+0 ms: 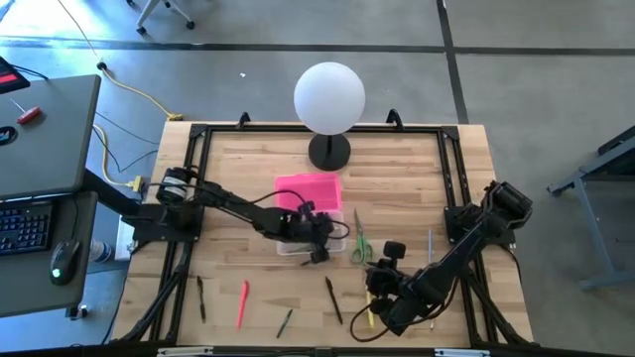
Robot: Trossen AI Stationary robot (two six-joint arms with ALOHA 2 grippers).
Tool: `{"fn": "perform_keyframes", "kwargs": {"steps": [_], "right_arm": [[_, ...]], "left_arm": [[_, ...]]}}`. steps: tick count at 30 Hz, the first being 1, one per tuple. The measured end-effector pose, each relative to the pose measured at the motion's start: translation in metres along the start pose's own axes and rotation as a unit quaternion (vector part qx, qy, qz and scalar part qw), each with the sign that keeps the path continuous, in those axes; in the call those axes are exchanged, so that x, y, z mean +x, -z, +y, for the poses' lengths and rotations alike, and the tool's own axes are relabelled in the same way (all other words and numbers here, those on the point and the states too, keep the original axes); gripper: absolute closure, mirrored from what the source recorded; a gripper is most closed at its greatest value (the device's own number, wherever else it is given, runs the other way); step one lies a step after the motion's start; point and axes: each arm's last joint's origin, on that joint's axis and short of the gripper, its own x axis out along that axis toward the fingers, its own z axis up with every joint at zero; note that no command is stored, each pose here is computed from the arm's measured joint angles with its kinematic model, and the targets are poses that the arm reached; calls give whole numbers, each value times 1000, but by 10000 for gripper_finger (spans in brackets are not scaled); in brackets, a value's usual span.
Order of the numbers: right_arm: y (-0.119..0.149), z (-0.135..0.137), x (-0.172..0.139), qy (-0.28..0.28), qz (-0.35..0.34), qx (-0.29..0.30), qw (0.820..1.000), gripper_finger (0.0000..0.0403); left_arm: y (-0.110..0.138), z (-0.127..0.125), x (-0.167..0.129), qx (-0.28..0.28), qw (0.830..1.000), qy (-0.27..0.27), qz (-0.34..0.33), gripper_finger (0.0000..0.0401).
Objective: Pick & place school supplies into a supply box
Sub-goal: Put the left light blue pencil into the pink supply box, then put the green scissors into the pink supply box
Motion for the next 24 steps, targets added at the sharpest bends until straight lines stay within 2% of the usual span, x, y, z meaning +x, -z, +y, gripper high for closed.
{"fn": "perform_keyframes", "kwargs": {"steps": [9,19,24], "right_arm": [[0,-2,2,5,4,2,1000,330],[-1,-3,2,8,4,-1,1000,330],[-2,-3,4,7,4,20,1000,330]], "left_arm": [[-3,19,6,-6,1000,-18,19,360],[-8,19,6,-1,1000,-16,-6,273],[-18,19,2,10,999,-17,-37,254]]}}
